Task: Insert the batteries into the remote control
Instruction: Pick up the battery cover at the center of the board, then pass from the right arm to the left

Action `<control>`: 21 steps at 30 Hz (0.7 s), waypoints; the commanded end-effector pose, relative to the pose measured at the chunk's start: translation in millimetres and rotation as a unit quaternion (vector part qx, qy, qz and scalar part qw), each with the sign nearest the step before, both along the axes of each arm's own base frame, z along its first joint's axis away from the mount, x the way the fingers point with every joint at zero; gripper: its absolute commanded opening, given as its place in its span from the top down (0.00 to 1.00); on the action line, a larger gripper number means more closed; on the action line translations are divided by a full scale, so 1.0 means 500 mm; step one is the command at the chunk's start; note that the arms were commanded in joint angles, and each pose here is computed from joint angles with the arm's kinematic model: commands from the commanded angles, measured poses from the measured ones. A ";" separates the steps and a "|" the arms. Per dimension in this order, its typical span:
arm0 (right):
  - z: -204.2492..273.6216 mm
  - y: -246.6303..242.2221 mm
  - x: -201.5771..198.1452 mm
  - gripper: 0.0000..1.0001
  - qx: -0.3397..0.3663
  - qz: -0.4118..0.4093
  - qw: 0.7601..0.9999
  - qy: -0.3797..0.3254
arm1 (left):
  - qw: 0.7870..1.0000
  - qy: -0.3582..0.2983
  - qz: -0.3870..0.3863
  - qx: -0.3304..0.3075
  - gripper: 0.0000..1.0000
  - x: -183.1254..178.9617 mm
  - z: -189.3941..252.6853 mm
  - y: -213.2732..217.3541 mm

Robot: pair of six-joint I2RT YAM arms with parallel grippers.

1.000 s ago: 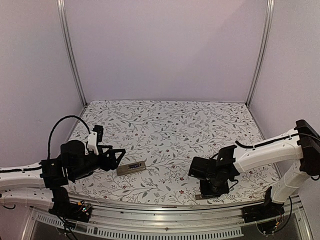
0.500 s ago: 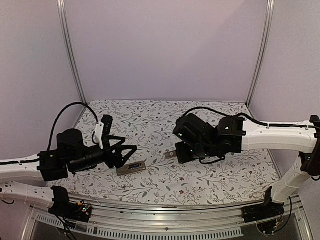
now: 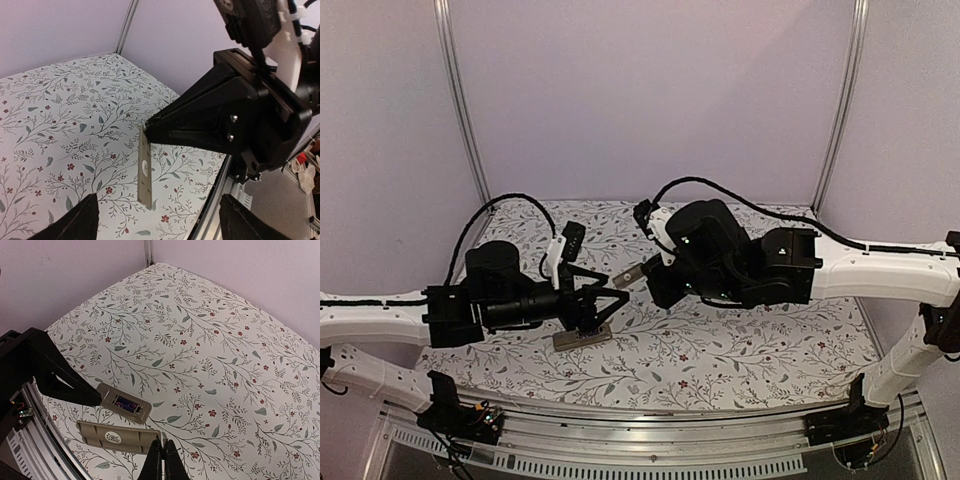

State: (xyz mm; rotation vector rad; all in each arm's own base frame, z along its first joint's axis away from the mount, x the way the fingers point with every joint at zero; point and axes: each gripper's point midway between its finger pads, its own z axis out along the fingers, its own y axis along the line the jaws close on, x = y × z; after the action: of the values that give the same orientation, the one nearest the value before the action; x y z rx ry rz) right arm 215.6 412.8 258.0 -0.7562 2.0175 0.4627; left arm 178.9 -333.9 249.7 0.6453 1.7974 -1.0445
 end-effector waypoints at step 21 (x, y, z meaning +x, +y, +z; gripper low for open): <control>0.034 0.032 -0.024 1.00 0.021 0.049 0.998 -0.028 | 0.999 -0.001 0.043 -0.018 0.83 0.049 0.032 0.002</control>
State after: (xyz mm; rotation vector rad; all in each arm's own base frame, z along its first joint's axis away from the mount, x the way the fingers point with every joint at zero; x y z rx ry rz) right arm 210.1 425.5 269.0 -0.8205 1.9445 0.5033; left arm 195.7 -337.9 254.1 0.5687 1.8125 -1.0397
